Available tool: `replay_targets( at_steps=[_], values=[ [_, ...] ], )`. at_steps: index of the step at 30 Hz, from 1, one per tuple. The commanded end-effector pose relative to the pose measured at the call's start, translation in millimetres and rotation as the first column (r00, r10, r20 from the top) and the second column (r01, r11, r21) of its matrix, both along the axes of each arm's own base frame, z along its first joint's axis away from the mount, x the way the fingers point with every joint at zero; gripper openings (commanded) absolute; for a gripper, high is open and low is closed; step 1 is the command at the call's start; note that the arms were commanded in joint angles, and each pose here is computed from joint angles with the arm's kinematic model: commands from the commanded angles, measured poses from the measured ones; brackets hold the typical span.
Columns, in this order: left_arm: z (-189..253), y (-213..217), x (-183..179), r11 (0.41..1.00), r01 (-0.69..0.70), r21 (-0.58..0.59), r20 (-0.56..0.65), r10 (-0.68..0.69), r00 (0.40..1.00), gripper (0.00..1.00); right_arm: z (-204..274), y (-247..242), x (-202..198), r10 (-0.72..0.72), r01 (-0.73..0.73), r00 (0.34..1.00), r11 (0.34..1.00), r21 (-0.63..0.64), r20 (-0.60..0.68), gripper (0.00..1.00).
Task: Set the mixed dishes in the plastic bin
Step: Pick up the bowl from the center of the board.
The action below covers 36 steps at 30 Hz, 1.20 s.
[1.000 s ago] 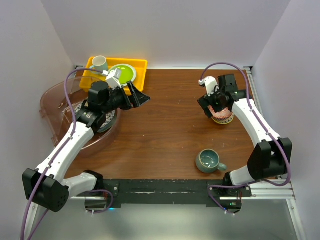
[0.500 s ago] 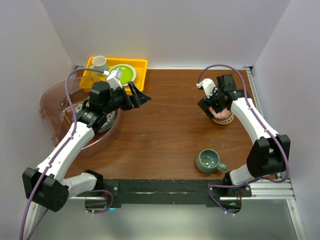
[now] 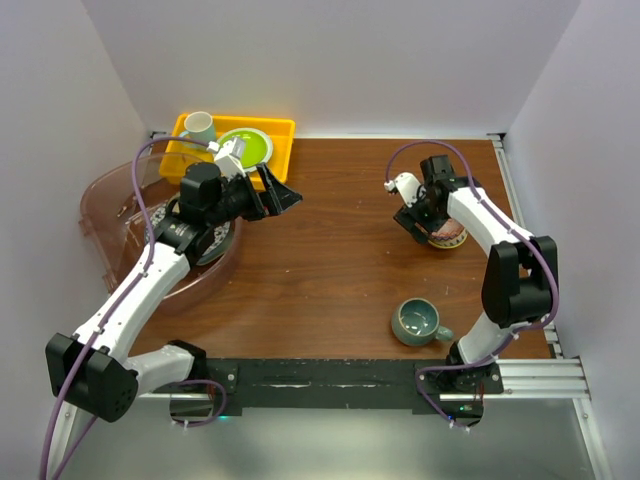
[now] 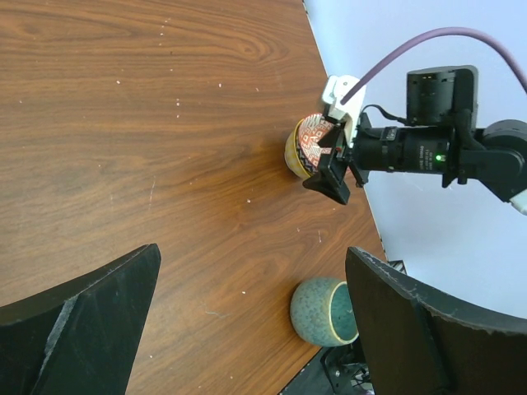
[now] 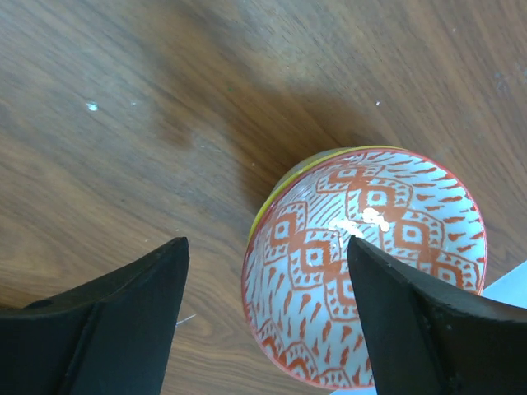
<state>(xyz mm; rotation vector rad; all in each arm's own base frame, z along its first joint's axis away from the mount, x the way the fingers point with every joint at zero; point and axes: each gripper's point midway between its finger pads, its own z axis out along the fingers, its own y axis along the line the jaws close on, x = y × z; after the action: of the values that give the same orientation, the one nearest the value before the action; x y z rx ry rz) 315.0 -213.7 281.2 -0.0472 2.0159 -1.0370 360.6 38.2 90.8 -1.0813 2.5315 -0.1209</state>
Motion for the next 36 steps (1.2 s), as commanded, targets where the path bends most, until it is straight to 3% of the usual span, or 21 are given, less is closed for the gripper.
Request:
replay_targets(
  at_steps=[1, 6, 17, 21, 24, 27, 36],
  values=[
    [10.1, -2.6, 1.7, 1.000, 0.003, -0.006, 0.042, -0.003, 0.999, 1.00, 14.0, -7.2, 12.6, 0.002, 0.000, 0.998, 0.999, -0.042, 0.055, 0.73],
    [9.0, -3.2, 1.5, 1.000, 0.004, -0.008, 0.037, -0.003, 0.999, 1.00, 11.4, -11.3, 10.2, 0.014, -0.011, 0.999, 0.998, -0.065, 0.045, 0.56],
    [11.6, -3.5, 1.0, 1.000, 0.004, -0.015, 0.040, -0.003, 0.999, 1.00, 5.5, -12.4, -0.9, 0.050, -0.049, 0.999, 0.996, -0.075, 0.005, 0.35],
    [13.1, -3.7, 1.0, 1.000, 0.005, -0.017, 0.043, -0.004, 0.999, 1.00, 9.7, -9.3, -2.6, 0.061, -0.061, 0.998, 0.996, -0.058, 0.007, 0.15],
    [12.4, -3.7, 0.9, 1.000, 0.005, -0.017, 0.040, -0.004, 0.999, 1.00, 15.8, -8.5, -1.9, 0.069, -0.068, 0.997, 0.996, -0.057, 0.024, 0.05],
    [12.8, -3.8, 1.0, 1.000, 0.004, -0.019, 0.041, -0.003, 0.999, 1.00, 25.6, -9.3, 0.6, 0.080, -0.076, 0.995, 0.995, -0.064, 0.055, 0.00],
    [11.8, -5.7, 1.1, 1.000, 0.011, -0.028, 0.035, -0.010, 0.999, 1.00, 76.8, -0.2, 11.6, 0.120, -0.117, 0.974, 0.993, -0.027, 0.191, 0.00]
  ],
)
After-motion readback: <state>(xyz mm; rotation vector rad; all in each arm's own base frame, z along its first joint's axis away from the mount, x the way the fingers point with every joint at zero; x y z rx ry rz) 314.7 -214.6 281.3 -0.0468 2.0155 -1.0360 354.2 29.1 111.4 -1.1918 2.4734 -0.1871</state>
